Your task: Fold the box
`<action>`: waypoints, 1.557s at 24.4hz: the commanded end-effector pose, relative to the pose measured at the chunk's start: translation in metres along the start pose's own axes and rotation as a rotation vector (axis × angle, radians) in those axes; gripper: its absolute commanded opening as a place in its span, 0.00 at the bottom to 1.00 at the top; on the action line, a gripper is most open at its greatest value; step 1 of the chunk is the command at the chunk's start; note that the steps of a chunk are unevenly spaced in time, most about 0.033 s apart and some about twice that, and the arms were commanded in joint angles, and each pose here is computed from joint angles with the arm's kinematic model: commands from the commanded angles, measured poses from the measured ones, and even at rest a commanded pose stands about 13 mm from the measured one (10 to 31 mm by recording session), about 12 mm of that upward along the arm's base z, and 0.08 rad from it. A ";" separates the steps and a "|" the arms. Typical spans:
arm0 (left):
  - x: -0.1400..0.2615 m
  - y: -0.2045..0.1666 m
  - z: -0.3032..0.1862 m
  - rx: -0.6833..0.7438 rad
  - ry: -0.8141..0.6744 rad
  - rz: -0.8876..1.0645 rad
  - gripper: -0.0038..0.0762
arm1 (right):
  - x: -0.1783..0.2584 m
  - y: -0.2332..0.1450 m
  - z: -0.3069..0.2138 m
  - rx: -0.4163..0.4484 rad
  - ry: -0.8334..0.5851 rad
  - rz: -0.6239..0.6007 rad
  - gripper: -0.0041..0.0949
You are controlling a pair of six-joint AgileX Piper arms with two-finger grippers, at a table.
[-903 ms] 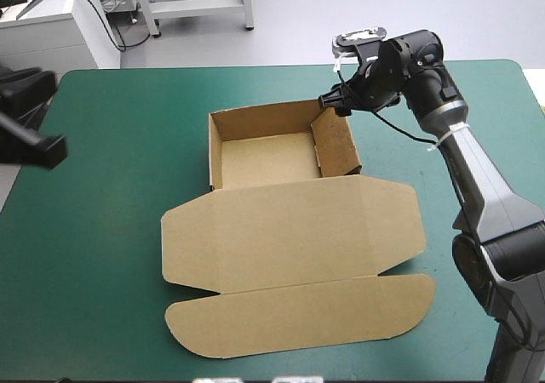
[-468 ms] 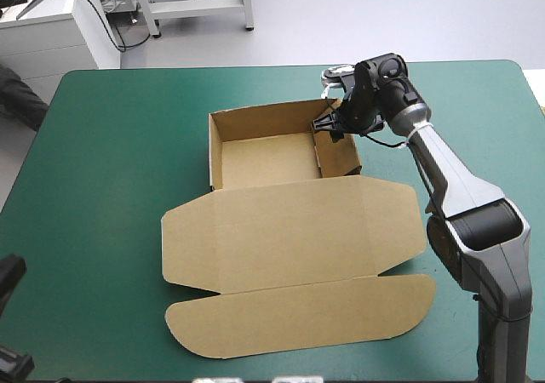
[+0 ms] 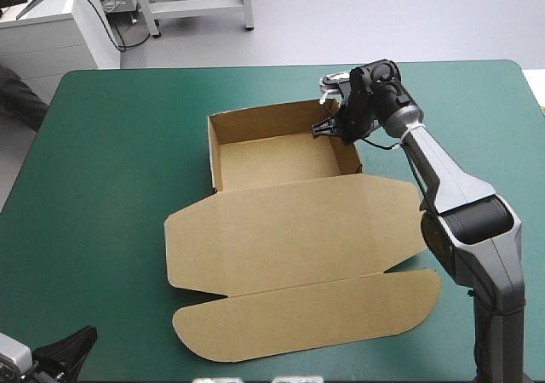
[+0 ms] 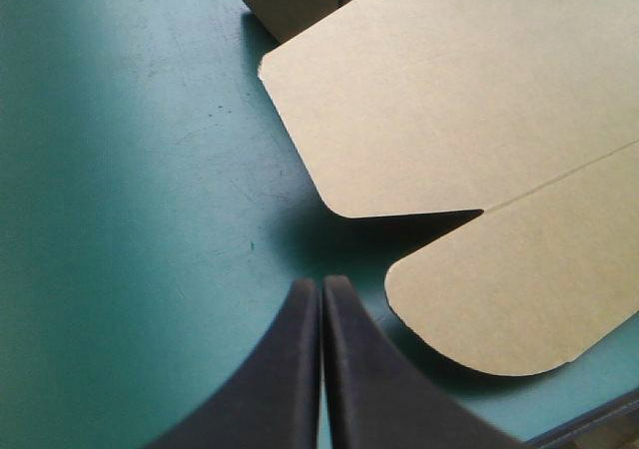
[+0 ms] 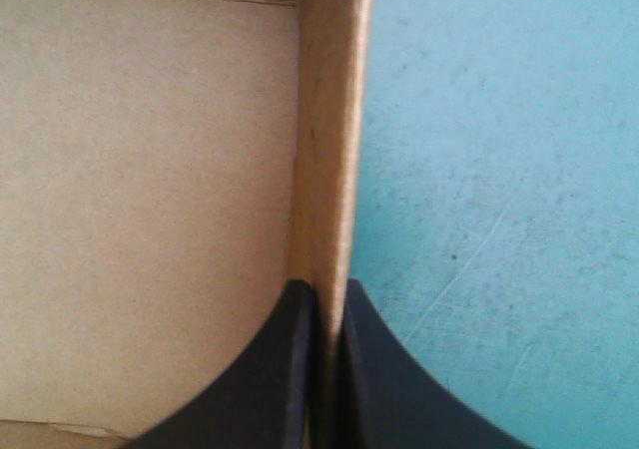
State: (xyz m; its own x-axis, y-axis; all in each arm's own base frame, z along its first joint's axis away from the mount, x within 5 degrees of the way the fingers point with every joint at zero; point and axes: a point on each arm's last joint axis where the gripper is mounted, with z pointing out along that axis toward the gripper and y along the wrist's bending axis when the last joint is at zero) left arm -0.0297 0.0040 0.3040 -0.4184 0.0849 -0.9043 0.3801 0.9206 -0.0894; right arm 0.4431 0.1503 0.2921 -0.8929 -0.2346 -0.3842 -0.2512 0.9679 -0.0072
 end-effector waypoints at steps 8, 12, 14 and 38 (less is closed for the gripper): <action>-0.010 -0.001 0.001 0.021 -0.130 -0.012 0.04 | 0.016 -0.169 -0.038 0.298 -0.029 0.218 0.02; -0.011 0.001 0.001 -0.006 -0.136 0.002 0.04 | 0.059 -0.274 -0.056 0.400 -0.001 0.442 0.02; -0.011 0.002 0.001 -0.015 -0.136 0.007 0.04 | 0.082 -0.309 -0.065 0.426 0.006 0.534 0.02; -0.015 0.003 0.000 -0.025 -0.178 0.014 0.04 | 0.127 -0.365 -0.084 0.438 0.008 0.659 0.37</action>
State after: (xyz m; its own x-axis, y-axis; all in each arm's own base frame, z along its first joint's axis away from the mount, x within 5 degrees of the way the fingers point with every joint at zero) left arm -0.0217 0.0049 0.3040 -0.3550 0.0708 -0.9322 0.3547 0.9328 -0.0642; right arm 0.4018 -0.2405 0.2889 -0.8178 0.4437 -0.3666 0.5081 0.8558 -0.0976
